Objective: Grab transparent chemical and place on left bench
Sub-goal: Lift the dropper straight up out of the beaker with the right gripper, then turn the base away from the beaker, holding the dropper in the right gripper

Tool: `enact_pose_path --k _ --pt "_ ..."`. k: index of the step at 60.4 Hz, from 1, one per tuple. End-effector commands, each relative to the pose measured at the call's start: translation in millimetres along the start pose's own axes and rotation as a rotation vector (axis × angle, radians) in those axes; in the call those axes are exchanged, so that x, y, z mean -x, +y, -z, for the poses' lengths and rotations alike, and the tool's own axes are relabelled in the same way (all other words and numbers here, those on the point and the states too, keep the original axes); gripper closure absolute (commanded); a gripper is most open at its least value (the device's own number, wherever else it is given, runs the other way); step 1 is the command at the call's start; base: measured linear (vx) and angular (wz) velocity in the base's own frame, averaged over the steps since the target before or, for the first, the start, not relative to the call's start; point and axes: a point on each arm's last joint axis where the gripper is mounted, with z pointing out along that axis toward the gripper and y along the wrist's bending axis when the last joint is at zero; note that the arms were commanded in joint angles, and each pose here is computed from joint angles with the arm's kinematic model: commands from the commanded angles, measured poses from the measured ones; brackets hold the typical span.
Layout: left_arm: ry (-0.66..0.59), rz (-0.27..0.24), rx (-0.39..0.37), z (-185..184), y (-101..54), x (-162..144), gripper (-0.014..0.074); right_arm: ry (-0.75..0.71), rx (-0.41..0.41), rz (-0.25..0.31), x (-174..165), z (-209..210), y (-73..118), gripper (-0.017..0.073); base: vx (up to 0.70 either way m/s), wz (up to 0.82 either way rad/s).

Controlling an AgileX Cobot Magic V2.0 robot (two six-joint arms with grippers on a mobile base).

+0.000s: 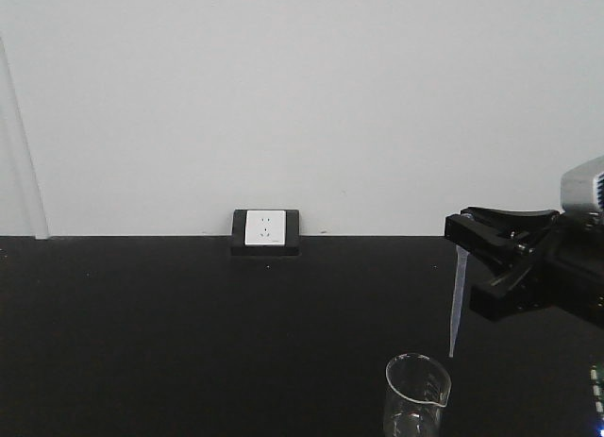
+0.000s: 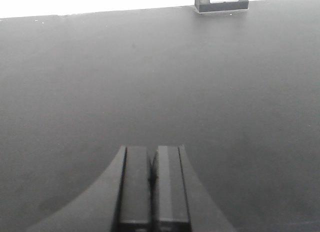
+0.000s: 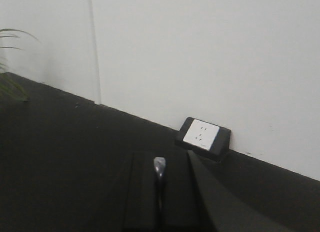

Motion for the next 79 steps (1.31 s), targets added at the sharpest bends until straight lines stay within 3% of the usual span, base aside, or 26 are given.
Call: enact_pose_path --k 1,7,18,34,79 --pt "-0.081 0.009 0.002 1 0.1 3 0.0597 -0.007 0.046 -0.017 17 21 16.4 0.0564 0.0 0.0" --pt "-0.081 0.009 0.002 1 0.1 3 0.0597 0.033 0.044 -0.062 3 37 27.0 0.0564 0.0 0.0" --pt "-0.081 0.009 0.002 1 0.1 3 0.0597 0.027 -0.012 -0.098 -22 68 43.2 0.0564 0.0 0.0" --pt "-0.081 0.009 0.002 1 0.1 3 0.0597 0.012 -0.023 -0.075 -30 86 53.9 0.0564 0.0 0.0" --pt "-0.081 0.009 0.002 1 0.1 3 0.0597 0.009 -0.023 -0.074 -30 86 54.3 0.0564 0.0 0.0"
